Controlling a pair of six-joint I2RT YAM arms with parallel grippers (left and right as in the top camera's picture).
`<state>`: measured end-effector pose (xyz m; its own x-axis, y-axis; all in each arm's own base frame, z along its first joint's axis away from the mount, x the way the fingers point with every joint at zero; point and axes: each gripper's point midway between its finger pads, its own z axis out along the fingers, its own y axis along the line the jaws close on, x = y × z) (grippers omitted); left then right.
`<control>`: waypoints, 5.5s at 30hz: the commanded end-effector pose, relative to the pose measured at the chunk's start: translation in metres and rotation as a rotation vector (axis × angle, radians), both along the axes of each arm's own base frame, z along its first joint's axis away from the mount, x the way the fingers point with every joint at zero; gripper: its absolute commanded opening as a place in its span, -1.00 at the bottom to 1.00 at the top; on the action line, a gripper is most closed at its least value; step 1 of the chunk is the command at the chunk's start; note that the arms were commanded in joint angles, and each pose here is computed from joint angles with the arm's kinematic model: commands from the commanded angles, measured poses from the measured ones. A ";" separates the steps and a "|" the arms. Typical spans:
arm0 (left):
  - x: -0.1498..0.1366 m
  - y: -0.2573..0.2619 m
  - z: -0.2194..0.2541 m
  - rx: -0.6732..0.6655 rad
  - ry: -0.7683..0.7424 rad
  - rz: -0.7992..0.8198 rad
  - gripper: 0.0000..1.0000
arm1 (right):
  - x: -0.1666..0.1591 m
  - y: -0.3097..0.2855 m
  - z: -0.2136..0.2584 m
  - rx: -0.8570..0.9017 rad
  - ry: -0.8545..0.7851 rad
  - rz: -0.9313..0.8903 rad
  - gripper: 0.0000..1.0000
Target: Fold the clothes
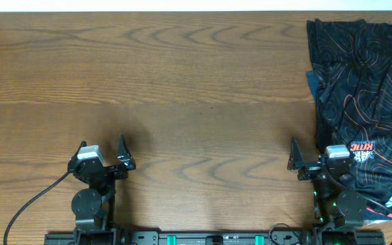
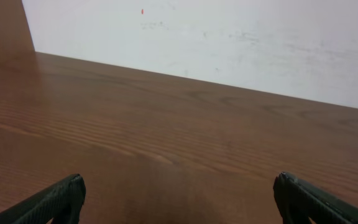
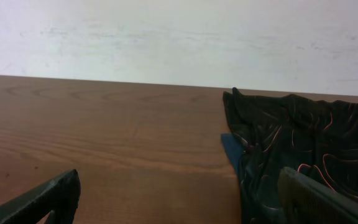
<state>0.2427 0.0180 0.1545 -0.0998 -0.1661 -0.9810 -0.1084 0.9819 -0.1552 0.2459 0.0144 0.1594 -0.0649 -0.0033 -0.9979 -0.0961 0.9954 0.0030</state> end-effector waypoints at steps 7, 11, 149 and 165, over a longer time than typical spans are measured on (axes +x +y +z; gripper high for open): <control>0.000 0.002 -0.018 0.005 0.039 0.007 0.96 | -0.001 0.004 0.000 -0.010 -0.002 0.020 0.99; 0.000 0.002 -0.018 0.005 0.039 0.007 0.96 | -0.001 0.004 0.000 -0.010 -0.002 0.020 0.98; -0.020 -0.034 0.005 -0.142 0.762 -0.167 0.96 | 0.055 0.020 -0.004 0.064 1.036 0.111 -0.98; -0.020 -0.034 0.005 -0.142 0.763 -0.167 0.96 | 0.023 0.204 -0.037 -0.061 0.978 0.707 -0.93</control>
